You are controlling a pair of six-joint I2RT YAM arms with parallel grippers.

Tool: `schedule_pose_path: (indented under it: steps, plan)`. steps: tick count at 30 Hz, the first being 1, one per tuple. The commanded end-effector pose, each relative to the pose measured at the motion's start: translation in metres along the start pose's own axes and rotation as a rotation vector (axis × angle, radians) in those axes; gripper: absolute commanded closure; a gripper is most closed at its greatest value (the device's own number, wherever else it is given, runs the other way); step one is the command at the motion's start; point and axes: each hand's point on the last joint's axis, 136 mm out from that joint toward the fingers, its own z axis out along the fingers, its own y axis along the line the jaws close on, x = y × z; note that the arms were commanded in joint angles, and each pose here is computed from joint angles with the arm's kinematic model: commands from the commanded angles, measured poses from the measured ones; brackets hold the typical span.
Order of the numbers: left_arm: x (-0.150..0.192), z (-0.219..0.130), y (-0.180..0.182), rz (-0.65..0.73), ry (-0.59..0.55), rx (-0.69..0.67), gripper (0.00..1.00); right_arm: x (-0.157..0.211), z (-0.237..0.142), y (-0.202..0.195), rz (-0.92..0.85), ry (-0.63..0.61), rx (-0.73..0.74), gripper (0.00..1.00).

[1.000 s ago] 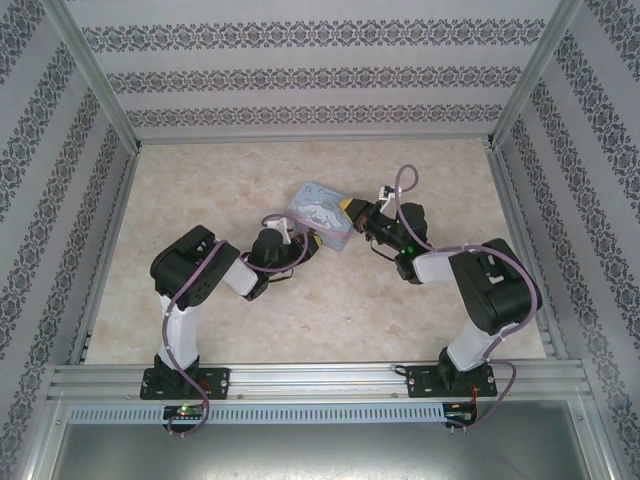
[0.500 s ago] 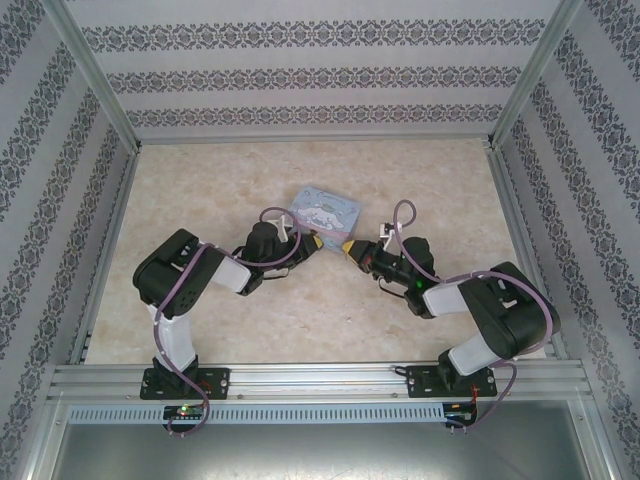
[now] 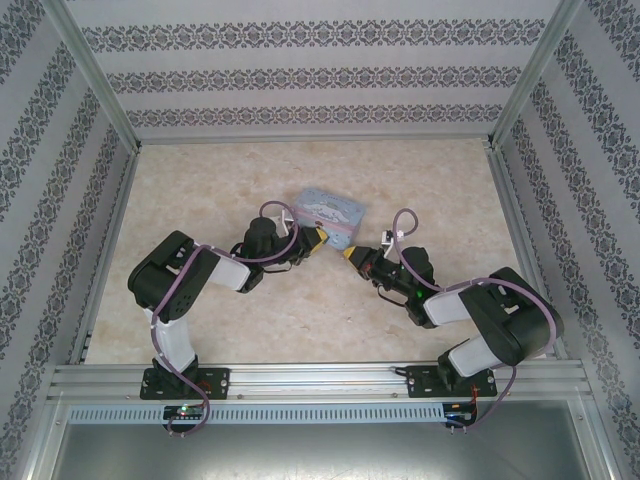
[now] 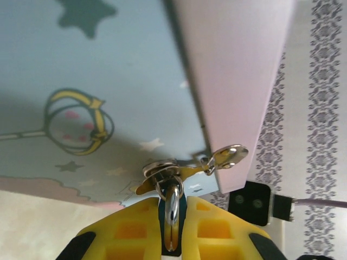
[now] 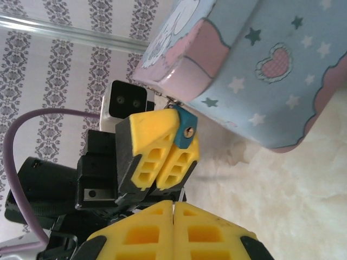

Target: Unlock a padlock with a key

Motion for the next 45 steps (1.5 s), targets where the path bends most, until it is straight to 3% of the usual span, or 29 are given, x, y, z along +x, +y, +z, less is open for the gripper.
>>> schedule_pose_path:
  steps: [1,23,45]
  plan:
    - [-0.017,-0.004,-0.041,-0.026,-0.059,0.154,1.0,-0.012,0.001,0.021,-0.028,-0.063,-0.062,1.0]
    - [-0.027,-0.003,-0.072,-0.178,-0.134,0.271,1.0,-0.043,0.02,0.065,-0.003,-0.152,-0.206,1.0]
    - [-0.027,0.0,-0.078,-0.202,-0.14,0.301,1.0,-0.049,0.034,0.048,0.039,-0.185,-0.177,1.0]
